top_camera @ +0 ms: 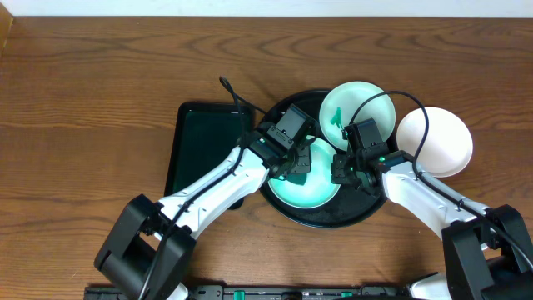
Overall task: Clean dirty plates on tray and stack at the side
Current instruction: 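Wipe the sponge around the plate rim with the left gripper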
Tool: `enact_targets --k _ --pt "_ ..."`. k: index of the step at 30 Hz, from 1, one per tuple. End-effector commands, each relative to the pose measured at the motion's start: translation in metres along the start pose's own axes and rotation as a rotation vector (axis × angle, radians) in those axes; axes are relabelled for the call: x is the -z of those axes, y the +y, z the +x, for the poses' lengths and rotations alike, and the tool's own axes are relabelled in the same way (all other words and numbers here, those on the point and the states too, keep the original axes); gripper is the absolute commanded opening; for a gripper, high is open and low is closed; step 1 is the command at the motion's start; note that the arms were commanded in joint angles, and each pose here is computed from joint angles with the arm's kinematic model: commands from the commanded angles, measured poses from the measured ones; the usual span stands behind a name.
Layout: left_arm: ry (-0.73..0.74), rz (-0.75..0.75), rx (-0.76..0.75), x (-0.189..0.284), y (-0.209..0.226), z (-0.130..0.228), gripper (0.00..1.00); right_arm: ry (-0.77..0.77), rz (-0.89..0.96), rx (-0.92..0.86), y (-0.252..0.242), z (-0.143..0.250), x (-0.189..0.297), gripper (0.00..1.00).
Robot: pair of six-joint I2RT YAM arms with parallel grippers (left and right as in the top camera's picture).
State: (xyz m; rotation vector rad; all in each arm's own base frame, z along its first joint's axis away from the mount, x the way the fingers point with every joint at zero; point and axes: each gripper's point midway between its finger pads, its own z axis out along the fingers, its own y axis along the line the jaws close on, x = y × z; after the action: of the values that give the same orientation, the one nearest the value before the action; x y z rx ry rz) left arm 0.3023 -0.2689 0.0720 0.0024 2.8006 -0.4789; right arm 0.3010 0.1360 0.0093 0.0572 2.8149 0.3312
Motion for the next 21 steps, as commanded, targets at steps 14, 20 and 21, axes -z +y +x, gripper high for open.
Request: enact_targets --k 14,20,21 --pt "0.048 -0.17 0.023 -0.044 0.038 0.013 0.07 0.027 -0.041 0.006 0.008 0.007 -0.003 0.01" --pt "0.128 -0.092 0.033 -0.047 0.023 0.029 0.08 0.027 -0.041 0.006 0.008 0.007 -0.003 0.01" --pt "0.142 -0.079 0.03 -0.047 0.02 0.032 0.07 0.027 -0.041 0.006 0.008 0.007 -0.003 0.01"
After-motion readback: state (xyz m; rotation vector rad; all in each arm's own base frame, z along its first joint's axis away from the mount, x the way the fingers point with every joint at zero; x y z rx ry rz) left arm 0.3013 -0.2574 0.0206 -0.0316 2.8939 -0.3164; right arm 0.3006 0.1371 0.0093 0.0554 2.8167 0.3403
